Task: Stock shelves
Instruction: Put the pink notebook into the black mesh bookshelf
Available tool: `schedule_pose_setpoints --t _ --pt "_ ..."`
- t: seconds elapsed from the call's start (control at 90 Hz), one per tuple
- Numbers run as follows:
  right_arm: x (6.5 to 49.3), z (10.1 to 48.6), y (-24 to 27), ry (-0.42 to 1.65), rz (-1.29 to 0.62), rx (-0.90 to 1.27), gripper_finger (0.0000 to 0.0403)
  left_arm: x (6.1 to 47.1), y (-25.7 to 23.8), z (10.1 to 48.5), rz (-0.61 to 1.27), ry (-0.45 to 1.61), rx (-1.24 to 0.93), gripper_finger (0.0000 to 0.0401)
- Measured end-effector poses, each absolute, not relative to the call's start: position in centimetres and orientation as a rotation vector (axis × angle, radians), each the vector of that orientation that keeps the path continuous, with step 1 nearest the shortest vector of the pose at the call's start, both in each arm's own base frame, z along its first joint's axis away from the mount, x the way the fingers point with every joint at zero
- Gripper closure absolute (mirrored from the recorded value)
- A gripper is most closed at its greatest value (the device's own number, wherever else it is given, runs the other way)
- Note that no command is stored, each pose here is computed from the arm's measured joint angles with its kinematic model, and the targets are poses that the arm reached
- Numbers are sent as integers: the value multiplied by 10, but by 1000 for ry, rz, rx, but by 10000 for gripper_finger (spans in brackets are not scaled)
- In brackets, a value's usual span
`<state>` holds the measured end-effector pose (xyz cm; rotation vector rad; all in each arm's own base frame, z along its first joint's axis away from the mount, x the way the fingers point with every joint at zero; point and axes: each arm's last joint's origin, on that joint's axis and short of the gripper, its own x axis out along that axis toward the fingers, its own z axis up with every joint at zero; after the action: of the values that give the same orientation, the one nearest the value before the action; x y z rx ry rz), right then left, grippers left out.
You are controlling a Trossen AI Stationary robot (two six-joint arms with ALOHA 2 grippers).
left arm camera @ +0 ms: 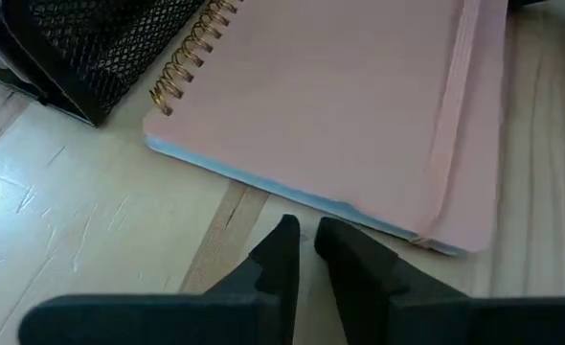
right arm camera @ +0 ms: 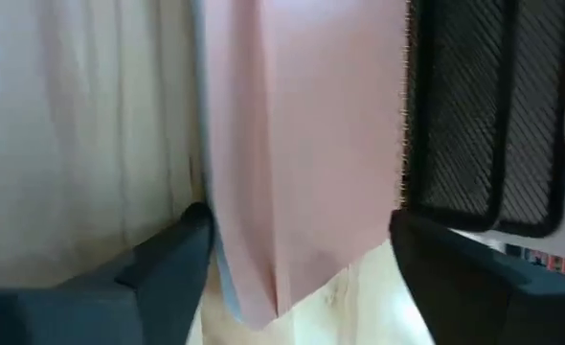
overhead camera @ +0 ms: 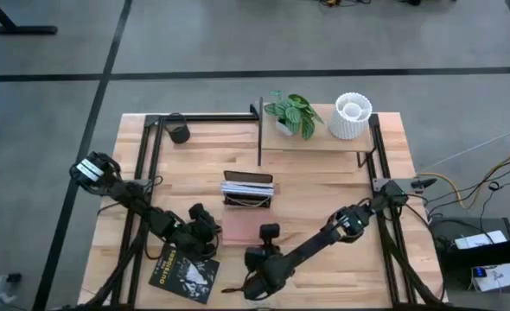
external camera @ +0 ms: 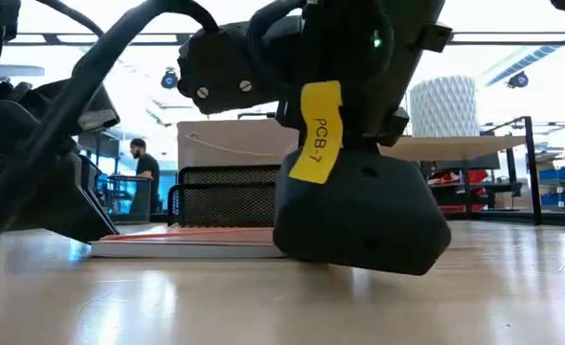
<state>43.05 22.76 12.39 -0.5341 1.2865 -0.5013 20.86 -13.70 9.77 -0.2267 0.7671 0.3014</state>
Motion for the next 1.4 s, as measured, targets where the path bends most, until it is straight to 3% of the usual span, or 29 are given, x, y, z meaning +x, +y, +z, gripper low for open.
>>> schedule_pose_setpoints --t 0.533,0.933,1.4 --pt "436 114 223 1305 -474 -425 392 209 -137 98 303 766 -226 359" --pt "439 126 227 1291 -461 -374 403 207 -139 102 261 766 -170 359" --pt "433 170 236 1182 -448 -316 402 188 -163 145 -89 673 -11 359"
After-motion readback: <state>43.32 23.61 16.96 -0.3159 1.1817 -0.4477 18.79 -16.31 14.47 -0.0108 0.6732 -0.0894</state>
